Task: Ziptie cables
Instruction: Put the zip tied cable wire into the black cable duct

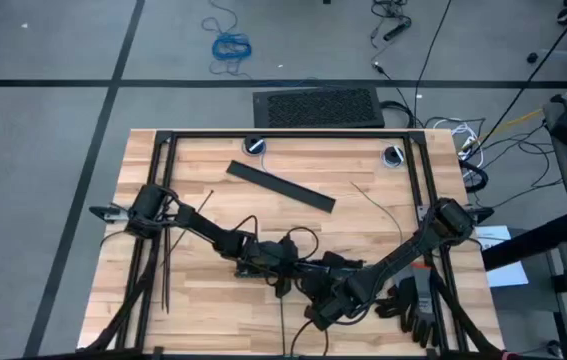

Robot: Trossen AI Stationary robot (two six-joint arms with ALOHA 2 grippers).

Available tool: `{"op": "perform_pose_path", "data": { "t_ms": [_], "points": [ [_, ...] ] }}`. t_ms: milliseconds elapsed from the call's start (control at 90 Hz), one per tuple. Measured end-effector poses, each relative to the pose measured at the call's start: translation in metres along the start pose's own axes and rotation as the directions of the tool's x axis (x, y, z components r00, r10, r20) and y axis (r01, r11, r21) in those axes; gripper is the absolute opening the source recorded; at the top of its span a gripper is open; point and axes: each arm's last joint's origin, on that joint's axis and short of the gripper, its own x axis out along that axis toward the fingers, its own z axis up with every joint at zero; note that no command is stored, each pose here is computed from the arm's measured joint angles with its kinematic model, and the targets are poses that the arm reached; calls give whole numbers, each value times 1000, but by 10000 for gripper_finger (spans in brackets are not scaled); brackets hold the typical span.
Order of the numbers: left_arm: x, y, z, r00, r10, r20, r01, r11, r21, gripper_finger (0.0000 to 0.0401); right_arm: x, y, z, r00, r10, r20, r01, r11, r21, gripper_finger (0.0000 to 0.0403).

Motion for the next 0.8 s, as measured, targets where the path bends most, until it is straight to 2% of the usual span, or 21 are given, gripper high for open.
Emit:
{"op": "perform_pose_path", "data": {
  "t_ms": [267,400,800],
  "points": [
    [0,0,1,1000,18,20,-17,1000,-15,3,0,0,0,1000,-5,6,5,992,124,0],
    [1,-4,-1,998,41,55,-40,999,-8,3,-2,0,-1,995,-61,79,47,984,172,0],
    [1,-3,-1,994,81,76,-81,997,2,3,0,-7,-3,988,-132,78,115,974,194,0]
  ]
}}
